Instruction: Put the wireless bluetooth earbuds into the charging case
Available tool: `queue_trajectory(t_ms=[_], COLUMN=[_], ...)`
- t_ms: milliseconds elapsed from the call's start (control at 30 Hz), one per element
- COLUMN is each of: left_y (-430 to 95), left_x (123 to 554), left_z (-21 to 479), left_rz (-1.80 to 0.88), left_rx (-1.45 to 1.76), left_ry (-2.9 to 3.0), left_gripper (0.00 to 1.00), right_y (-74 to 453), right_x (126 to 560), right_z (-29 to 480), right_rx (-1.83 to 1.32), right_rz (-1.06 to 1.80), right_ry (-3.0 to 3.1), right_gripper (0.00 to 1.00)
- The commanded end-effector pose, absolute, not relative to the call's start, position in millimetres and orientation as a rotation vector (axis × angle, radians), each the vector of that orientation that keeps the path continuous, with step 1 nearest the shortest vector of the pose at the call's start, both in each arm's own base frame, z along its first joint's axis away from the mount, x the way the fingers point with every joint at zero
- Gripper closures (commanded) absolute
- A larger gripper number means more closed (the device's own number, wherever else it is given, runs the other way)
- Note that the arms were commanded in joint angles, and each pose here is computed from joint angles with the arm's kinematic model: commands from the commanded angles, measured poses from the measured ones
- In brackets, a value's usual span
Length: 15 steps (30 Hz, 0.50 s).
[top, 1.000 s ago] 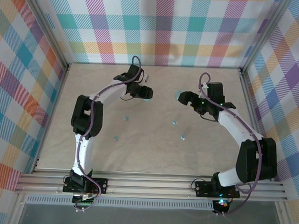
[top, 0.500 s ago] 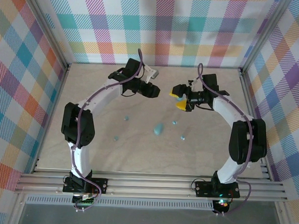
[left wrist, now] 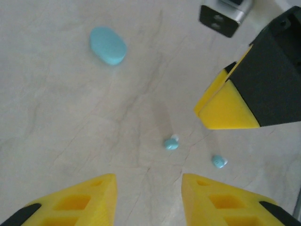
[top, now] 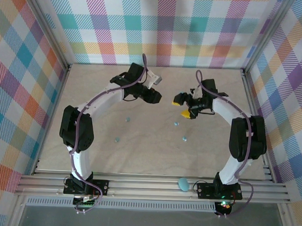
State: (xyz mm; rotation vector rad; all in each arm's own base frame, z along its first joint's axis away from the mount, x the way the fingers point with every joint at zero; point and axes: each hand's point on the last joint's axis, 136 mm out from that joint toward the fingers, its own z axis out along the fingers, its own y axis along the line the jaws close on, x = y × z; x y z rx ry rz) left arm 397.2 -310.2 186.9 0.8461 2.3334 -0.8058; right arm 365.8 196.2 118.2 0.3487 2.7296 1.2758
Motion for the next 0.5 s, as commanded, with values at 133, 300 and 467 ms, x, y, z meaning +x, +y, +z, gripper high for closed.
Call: queue_trajectory(t_ms=[133,300,467], left_y=[-298.6,-287.9,-267.5], left_x=[386.6,376.1,378.7], left_z=[185.4,182.1,172.1], left_rz=[-0.754,-0.689,-0.593], left_rx=[0.804,0.786,0.634], left_ry=[2.302,2.290,2.329], left_gripper=[0.56,0.53,0.51], right_y=[167.1,157.1,164.5], right_x=[364.1,332.5,262.9], right_z=[126.4,132.0,122.5], right_rx=[0.349,0.252,0.078], right_rz=[0.986,0.785,0.576], right_ry=[2.664,2.700,2.825], right_gripper=[0.14,0.16,0.17])
